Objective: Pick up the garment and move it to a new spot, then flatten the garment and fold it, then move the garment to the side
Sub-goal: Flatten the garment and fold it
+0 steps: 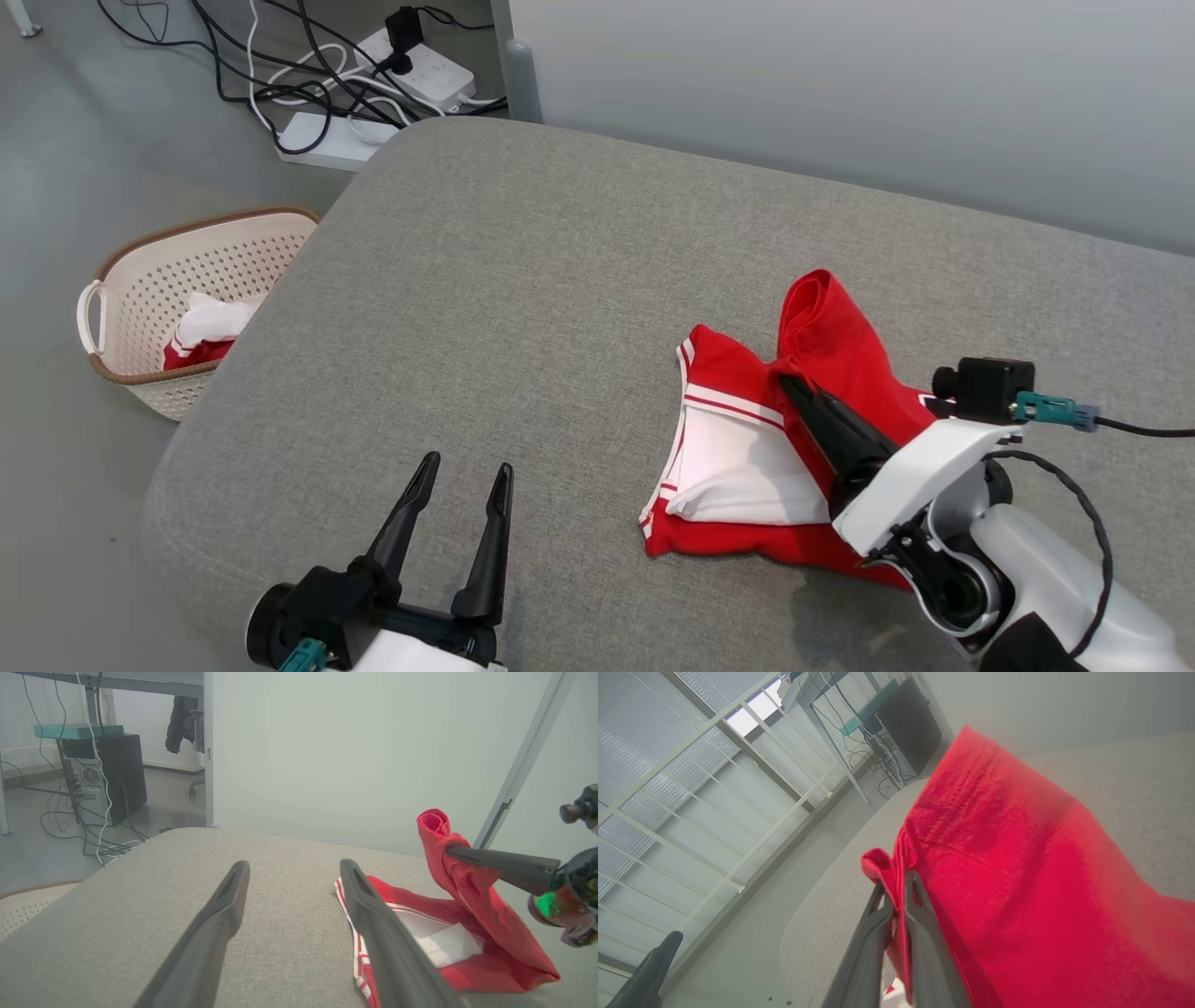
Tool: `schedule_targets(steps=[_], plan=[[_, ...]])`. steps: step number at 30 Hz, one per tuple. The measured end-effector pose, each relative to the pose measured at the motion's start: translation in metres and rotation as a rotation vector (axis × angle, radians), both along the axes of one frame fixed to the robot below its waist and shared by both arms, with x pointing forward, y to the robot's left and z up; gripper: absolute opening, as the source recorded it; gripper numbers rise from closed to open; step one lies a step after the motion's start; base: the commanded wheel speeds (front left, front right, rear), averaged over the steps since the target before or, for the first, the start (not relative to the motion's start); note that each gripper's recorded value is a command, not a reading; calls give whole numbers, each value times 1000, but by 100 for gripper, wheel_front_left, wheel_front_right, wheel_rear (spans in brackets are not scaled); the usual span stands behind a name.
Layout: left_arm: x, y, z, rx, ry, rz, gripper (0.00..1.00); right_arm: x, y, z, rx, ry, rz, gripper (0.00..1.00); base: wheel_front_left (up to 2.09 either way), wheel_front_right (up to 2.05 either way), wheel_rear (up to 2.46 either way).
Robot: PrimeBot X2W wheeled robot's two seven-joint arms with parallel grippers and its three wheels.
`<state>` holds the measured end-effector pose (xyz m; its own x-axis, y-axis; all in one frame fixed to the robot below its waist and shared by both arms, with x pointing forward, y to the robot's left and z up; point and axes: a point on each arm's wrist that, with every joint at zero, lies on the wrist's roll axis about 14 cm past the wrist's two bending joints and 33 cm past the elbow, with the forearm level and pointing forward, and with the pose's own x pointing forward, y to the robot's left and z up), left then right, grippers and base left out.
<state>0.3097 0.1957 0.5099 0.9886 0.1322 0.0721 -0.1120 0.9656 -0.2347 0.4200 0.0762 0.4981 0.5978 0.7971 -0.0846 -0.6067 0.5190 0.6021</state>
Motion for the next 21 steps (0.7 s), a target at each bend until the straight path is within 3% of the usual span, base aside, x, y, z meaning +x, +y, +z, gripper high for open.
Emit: schedule_targets(steps=[12, 21], plan=[[-6, 5, 1, -3, 0, 26, 100, -25, 35, -31, -65, 72, 92, 0, 0, 0, 0], [-9, 5, 0, -4, 2, 30, 100, -28, 49, -46, -102, 98, 89, 0, 0, 0, 0]])
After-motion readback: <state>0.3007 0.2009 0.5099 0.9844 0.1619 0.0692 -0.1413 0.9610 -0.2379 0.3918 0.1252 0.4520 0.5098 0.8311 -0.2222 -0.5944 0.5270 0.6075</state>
